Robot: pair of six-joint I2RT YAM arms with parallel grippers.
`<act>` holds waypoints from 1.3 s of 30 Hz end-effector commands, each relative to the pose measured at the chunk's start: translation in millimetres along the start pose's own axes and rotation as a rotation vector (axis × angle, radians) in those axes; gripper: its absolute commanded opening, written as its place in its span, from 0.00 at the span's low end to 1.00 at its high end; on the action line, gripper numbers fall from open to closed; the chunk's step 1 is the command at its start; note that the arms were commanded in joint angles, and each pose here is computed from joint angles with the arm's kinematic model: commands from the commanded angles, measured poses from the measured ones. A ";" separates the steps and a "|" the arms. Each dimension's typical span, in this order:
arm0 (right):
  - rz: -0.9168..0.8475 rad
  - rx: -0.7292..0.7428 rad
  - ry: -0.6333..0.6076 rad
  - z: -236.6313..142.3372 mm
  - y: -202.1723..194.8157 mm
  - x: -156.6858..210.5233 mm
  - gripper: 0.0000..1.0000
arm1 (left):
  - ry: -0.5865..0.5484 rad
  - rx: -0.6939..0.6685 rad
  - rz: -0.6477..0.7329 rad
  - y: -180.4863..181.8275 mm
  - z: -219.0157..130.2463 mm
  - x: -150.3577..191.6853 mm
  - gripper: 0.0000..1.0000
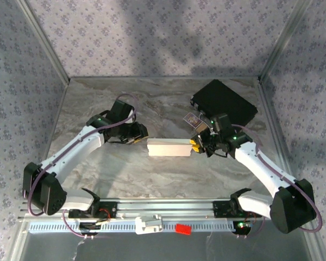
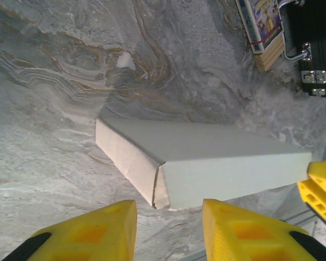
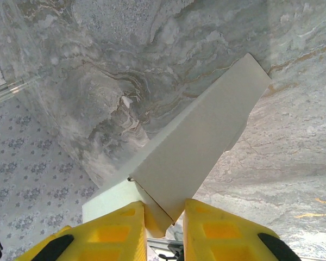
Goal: Fold the paper box
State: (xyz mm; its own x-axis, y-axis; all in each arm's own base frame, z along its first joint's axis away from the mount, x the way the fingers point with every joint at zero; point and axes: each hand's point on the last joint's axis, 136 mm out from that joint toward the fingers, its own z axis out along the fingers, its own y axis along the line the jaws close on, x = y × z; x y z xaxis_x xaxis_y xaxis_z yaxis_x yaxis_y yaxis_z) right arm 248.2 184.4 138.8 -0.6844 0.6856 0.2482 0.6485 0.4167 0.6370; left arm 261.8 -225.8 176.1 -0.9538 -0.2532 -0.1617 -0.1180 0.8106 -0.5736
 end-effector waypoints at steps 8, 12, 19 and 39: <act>0.088 0.250 -0.018 8.6 -64.8 -5.6 0.21 | 0.088 0.022 -0.067 5.7 25.0 9.4 0.36; 0.085 0.258 -0.014 9.9 -63.3 -6.2 0.21 | 0.088 -0.015 -0.062 18.5 26.2 14.6 0.35; 0.093 0.297 -0.018 11.7 -70.3 -9.2 0.21 | 0.101 -0.026 -0.053 32.5 36.4 23.1 0.32; 0.154 0.472 -0.025 10.5 -96.9 -17.5 0.13 | 0.194 -0.250 0.192 89.8 61.3 67.4 0.15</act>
State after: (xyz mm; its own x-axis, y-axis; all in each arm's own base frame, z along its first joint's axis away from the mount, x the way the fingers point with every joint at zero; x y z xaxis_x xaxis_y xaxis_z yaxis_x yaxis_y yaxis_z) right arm 257.1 183.5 131.9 -0.6804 0.6680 0.3013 0.6937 0.4545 0.5587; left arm 257.8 -238.4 131.8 -0.9553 -0.1107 -0.2741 0.0646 0.8267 -0.5590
